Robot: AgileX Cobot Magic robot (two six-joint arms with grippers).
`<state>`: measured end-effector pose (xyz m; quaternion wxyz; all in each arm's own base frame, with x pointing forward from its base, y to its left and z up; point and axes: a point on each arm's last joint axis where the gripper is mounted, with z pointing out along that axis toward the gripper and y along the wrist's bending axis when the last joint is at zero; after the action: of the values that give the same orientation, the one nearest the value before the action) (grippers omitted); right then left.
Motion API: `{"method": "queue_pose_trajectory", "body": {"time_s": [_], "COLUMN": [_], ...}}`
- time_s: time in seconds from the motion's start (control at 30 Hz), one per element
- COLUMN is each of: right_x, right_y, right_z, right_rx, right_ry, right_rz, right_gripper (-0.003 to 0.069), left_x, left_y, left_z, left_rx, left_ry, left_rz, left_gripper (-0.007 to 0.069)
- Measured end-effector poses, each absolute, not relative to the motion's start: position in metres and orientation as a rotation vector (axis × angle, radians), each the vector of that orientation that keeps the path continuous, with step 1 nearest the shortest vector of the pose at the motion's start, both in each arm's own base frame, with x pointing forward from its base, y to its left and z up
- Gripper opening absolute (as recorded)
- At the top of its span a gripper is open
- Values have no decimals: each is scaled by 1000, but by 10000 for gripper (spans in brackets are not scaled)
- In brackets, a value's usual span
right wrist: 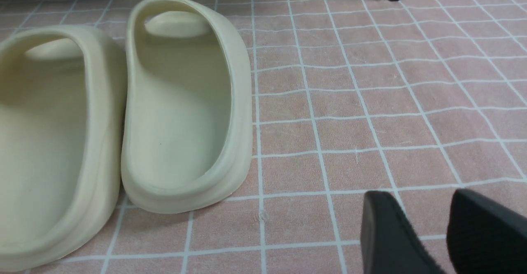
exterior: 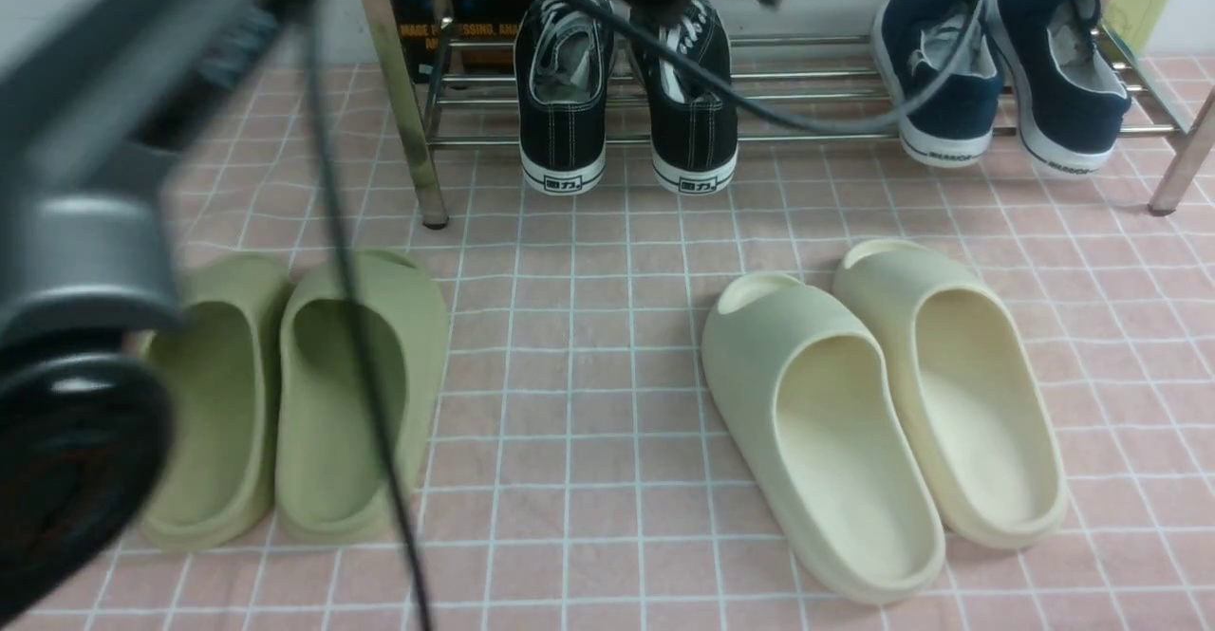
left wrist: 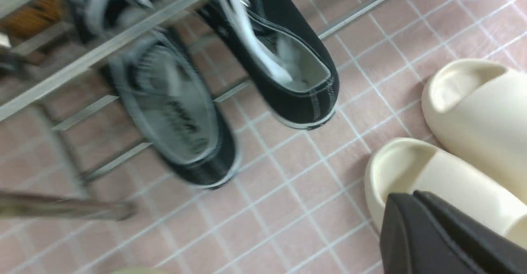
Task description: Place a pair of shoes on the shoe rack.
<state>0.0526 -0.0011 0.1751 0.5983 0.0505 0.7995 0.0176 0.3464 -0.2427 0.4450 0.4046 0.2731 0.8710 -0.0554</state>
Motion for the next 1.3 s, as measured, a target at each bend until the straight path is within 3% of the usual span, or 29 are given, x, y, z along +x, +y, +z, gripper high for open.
{"method": "queue_pose_trajectory", "body": {"time_s": [0.17,0.3,0.4,0.5,0.7,0.8,0.87,0.9,1.0,1.13,1.3], "right_x": [53,53,53,53,53,53,53,53,53,53,53], "right_y": [-1,-1,-1,-1,-1,-1,-1,-1,-1,-1,-1], "right_z": [175,175,175,175,175,175,175,175,175,175,175], "right_rx": [117,117,117,117,117,117,117,117,117,117,117], "right_ry": [1855,1855,1855,1855,1855,1855,1855,1855,1855,1855,1855], "right_rz": [41,41,41,41,41,41,41,41,41,41,41], "right_gripper": [239,239,239,239,239,239,239,239,239,239,239], "left_x": [285,237,207,175,135,119,117,115,112,109,106], "left_y": [-191,-154,-131,-107,-83,-78,-79,-80,-81,-81,-79], "left_z": [525,560,568,557,495,420,399,366,317,280,256], "left_rx": [606,563,551,534,518,540,551,576,613,632,653], "left_ry": [2013,1925,1905,1926,1749,1619,1607,1596,1614,1673,1735], "left_rz": [-144,-167,-168,-180,-245,-334,-347,-357,-382,-402,-394], "left_gripper": [20,22,22,22,23,23,23,23,23,23,23]}}
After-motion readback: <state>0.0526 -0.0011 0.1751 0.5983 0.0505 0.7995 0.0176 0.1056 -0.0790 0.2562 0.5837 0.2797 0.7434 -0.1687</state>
